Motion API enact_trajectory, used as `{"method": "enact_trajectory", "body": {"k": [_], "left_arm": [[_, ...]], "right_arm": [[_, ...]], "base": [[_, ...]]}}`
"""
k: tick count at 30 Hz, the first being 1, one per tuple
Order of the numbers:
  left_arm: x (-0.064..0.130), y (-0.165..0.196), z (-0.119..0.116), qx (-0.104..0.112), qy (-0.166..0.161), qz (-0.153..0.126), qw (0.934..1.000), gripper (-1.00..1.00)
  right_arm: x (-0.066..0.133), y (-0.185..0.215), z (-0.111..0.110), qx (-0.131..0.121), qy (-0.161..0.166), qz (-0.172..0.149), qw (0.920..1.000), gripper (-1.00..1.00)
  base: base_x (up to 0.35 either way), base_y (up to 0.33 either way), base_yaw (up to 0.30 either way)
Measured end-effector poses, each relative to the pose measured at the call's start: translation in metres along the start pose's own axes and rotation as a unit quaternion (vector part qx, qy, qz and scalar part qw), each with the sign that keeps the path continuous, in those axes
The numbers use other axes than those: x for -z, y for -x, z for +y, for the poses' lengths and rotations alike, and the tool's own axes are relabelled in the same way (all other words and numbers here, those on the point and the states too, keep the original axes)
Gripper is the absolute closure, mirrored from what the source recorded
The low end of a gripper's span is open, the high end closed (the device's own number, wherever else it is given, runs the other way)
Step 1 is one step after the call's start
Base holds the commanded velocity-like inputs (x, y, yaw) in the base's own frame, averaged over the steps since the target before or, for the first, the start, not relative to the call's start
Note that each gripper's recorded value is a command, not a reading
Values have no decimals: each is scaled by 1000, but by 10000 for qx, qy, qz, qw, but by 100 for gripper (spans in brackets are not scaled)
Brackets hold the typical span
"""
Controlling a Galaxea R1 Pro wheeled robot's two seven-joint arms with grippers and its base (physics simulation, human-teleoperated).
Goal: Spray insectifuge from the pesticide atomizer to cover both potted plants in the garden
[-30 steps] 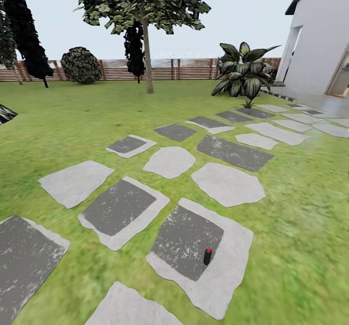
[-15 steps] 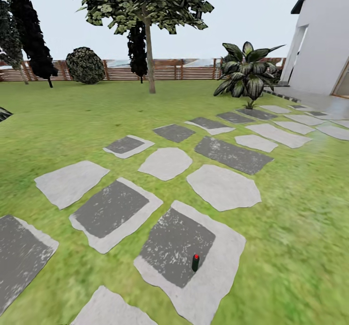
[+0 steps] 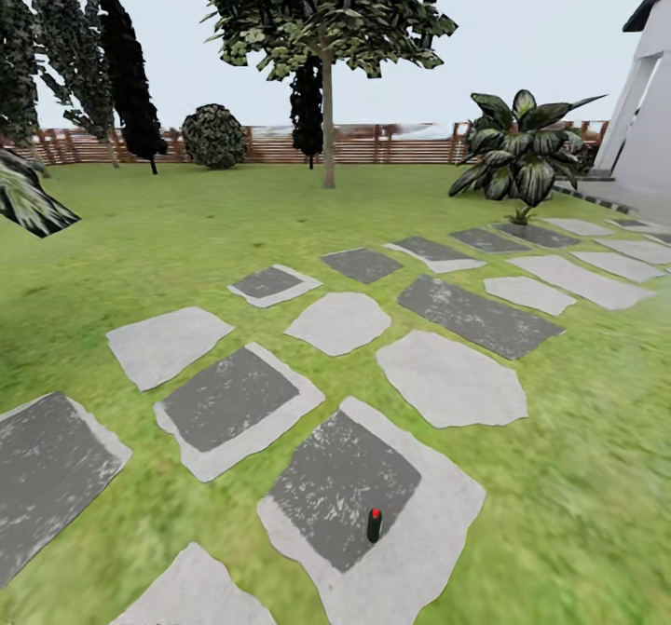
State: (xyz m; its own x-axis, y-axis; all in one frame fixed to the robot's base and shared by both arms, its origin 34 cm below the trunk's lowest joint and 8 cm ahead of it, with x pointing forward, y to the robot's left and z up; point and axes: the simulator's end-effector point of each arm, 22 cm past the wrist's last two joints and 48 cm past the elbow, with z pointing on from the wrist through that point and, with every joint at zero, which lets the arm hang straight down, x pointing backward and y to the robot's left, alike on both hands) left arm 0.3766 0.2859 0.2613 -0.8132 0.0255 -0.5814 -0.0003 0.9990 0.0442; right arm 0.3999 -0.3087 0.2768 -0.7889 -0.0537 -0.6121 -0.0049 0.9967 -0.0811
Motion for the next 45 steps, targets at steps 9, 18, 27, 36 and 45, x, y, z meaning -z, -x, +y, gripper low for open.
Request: {"method": "enact_trajectory", "body": {"k": [9, 18, 27, 36, 45], "left_arm": [[0, 0, 0, 30, 11, 1, 10000, -100], [0, 0, 0, 31, 11, 1, 10000, -100], [0, 0, 1, 37, 13, 2, 10000, -100], [0, 0, 1, 42, 15, 1, 10000, -100], [0, 0, 1, 46, 17, 1, 10000, -100]], "right_arm": [[0, 0, 0, 1, 1, 1, 10000, -100], [0, 0, 0, 1, 0, 1, 10000, -100], [0, 0, 0, 1, 0, 2, 10000, -100], [0, 0, 0, 1, 1, 3, 10000, -100], [0, 0, 0, 1, 1, 2, 10000, -100]], "base": [[94, -274, 272], [94, -274, 272], [69, -264, 75], [4, -81, 2], [0, -2, 0]]}}
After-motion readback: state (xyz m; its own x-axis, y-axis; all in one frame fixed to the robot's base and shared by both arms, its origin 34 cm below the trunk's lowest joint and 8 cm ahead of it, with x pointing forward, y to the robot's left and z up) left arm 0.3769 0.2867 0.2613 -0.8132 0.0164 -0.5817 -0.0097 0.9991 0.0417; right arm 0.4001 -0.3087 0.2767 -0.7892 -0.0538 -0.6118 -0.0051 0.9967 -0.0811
